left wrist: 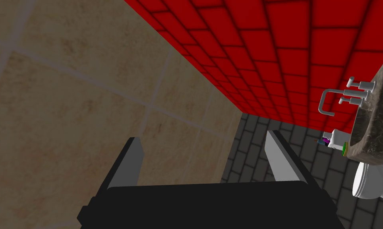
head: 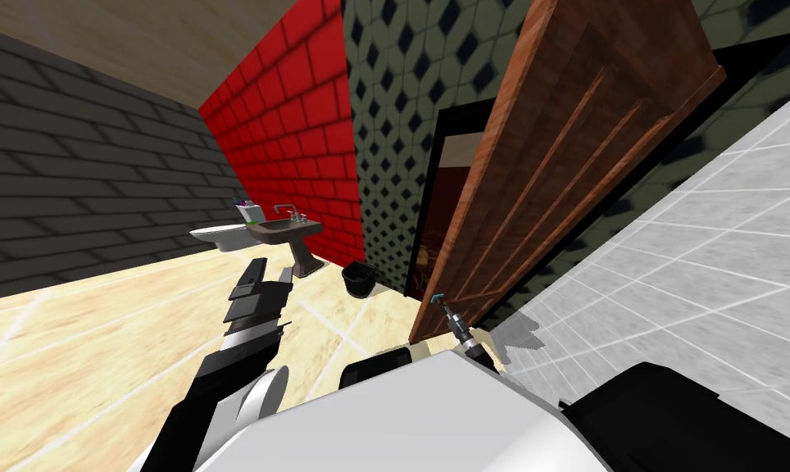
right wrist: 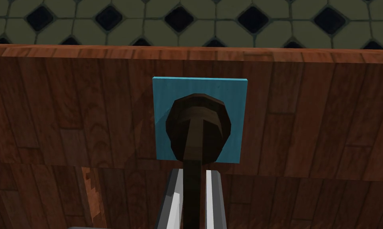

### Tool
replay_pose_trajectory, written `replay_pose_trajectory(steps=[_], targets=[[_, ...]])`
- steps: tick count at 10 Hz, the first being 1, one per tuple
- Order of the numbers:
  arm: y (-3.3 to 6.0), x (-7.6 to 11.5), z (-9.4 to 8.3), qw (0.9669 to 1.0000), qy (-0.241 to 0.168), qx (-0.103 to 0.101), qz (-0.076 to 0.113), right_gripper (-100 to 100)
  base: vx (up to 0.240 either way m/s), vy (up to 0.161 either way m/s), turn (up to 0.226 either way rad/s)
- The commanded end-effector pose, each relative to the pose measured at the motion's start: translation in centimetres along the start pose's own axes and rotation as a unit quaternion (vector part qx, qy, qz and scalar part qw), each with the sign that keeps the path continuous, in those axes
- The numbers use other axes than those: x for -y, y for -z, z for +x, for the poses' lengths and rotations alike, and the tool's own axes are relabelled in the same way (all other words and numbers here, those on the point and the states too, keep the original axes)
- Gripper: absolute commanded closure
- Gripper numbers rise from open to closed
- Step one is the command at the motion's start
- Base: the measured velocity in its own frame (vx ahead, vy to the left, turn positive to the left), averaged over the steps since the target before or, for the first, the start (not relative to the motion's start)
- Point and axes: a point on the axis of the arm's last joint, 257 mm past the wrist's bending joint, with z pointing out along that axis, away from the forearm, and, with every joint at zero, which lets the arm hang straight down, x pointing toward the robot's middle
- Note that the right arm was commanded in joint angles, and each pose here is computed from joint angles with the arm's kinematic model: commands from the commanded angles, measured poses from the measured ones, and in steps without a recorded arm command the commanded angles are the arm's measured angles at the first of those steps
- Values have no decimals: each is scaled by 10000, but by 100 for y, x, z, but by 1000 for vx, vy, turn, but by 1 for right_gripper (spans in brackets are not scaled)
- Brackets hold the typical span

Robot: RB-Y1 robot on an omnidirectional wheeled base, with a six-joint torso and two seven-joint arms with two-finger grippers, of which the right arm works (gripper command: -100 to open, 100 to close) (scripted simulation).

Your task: Pull the door open

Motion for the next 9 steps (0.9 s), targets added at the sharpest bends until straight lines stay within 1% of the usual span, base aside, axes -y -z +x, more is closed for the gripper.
replay_pose_trajectory(steps=[1, 2, 3, 9], targets=[[69, -24, -55, 10000, 23, -16, -18, 100, -199, -50, 155], [32, -3, -10, 10000, 3, -26, 0, 100, -92, -16, 33], [76, 5, -8, 10000, -2, -47, 10, 100, -123, -46, 172], [207, -12, -45, 10000, 14, -95, -8, 100, -207, -73, 174]])
